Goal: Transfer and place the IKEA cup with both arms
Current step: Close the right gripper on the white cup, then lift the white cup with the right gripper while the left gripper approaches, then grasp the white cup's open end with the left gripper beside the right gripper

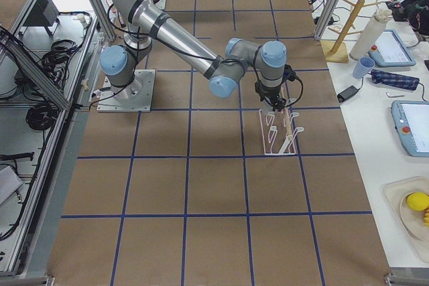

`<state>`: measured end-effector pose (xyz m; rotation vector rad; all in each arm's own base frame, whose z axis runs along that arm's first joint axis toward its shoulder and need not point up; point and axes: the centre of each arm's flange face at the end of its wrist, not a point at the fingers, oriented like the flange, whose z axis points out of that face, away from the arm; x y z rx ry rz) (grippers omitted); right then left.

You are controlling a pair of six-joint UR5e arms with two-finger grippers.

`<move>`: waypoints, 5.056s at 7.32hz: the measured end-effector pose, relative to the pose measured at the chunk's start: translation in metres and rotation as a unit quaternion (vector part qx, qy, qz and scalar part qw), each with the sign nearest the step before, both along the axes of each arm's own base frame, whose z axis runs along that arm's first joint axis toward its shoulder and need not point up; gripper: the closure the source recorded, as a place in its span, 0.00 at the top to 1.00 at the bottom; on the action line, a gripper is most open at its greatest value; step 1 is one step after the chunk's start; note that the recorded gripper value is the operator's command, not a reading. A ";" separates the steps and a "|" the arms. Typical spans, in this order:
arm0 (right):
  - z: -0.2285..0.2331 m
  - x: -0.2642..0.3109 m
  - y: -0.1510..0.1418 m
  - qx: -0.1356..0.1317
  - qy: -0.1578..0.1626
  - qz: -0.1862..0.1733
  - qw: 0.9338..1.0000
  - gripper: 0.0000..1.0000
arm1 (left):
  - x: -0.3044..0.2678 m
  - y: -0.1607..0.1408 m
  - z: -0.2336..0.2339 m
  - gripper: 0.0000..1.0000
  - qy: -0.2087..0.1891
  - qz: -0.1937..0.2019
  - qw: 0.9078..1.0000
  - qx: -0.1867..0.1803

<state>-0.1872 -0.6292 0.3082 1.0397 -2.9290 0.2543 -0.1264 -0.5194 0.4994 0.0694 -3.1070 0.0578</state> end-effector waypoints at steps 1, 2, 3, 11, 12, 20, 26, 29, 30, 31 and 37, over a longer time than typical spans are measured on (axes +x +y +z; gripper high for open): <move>0.004 0.000 -0.001 -0.003 0.002 -0.001 1.000 0.00 | 0.000 0.000 0.000 1.00 0.000 0.000 1.000 0.000; 0.011 -0.002 -0.004 -0.007 0.005 -0.001 1.000 0.00 | 0.000 0.000 0.000 1.00 0.000 0.000 1.000 0.000; 0.016 -0.003 -0.006 -0.007 0.006 -0.001 1.000 0.00 | 0.000 0.000 0.000 1.00 0.000 0.000 1.000 0.000; 0.070 0.011 0.024 0.021 -0.002 -0.031 0.999 0.00 | 0.014 0.001 0.001 1.00 0.005 -0.040 0.999 0.015; 0.080 0.013 0.029 0.023 0.001 -0.032 0.999 0.00 | 0.027 0.000 0.001 1.00 0.017 -0.027 0.999 0.026; 0.151 0.144 0.070 0.051 -0.124 -0.075 0.988 0.00 | 0.106 -0.002 -0.045 1.00 0.283 0.061 0.955 0.064; 0.190 0.359 0.086 0.150 -0.454 -0.149 0.865 0.00 | 0.046 -0.009 -0.078 1.00 0.551 0.084 0.830 0.005; 0.168 0.372 0.094 0.225 -0.567 -0.177 0.773 0.00 | 0.017 -0.010 -0.057 1.00 0.627 0.071 0.776 -0.029; 0.157 0.375 0.097 0.243 -0.598 -0.187 0.740 0.00 | 0.003 -0.008 -0.049 1.00 0.636 0.059 0.769 -0.031; 0.150 0.377 0.099 0.253 -0.612 -0.193 0.724 0.00 | -0.009 -0.007 -0.042 1.00 0.639 0.050 0.767 -0.030; 0.146 0.385 0.103 0.262 -0.624 -0.192 0.711 0.00 | -0.040 -0.002 -0.023 0.89 0.652 0.022 0.757 -0.033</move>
